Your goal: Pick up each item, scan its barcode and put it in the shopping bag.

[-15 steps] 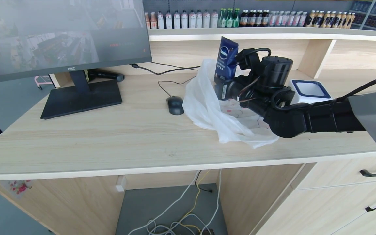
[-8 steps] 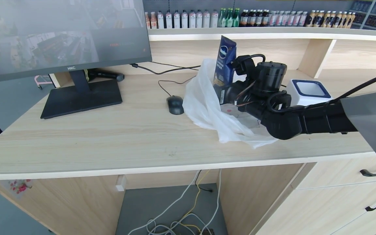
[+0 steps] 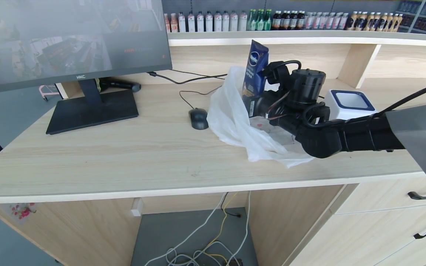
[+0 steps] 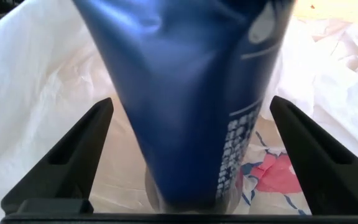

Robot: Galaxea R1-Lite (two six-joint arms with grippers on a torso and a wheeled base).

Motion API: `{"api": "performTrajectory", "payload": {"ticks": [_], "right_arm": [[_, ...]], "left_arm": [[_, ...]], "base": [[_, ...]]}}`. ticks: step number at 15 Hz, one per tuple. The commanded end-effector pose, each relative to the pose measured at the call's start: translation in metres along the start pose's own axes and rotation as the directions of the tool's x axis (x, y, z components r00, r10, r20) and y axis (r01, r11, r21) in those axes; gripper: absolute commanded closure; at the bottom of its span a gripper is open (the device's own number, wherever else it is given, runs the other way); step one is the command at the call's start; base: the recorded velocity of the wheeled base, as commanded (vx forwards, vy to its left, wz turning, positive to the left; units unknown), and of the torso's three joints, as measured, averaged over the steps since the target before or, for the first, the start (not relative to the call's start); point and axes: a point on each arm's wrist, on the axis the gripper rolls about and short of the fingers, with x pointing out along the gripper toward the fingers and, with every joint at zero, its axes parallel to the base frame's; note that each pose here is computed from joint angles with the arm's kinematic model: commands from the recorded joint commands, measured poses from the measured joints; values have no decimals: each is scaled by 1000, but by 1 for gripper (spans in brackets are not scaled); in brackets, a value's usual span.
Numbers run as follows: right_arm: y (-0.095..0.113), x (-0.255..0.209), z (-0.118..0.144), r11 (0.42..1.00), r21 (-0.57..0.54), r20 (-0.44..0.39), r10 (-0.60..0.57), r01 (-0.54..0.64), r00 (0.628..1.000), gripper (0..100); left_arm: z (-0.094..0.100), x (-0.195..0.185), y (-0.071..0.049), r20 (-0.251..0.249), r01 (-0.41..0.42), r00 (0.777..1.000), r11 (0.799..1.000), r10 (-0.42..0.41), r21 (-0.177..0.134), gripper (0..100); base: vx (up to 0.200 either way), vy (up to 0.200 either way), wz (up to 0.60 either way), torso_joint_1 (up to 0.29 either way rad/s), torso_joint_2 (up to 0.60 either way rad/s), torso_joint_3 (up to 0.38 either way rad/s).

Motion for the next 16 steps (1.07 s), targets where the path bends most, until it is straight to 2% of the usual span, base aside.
{"api": "performTrajectory", "payload": {"ticks": [1,8,11,13,16], "right_arm": [[0,-1,6,1000,-5,22,0,0,1000,0],[3,-27,42,1000,-7,78,0,0,997,0],[3,-40,41,1000,-19,58,1,0,998,0],[5,-49,47,1000,-18,111,2,0,994,0],[15,-68,54,1000,-11,149,-2,4,989,0]], "left_arm": [[0,0,0,0,-1,1000,1000,1,0,100],[0,0,0,0,-1,1000,1000,1,0,100],[0,0,0,0,-1,1000,1000,1,0,100],[0,0,0,0,-1,1000,1000,1,0,100],[0,0,0,0,-1,1000,1000,1,0,100]], "base": [[0,0,0,0,0,0],[0,0,0,0,0,0],[0,0,0,0,0,0],[0,0,0,0,0,0],[0,0,0,0,0,0]]}}
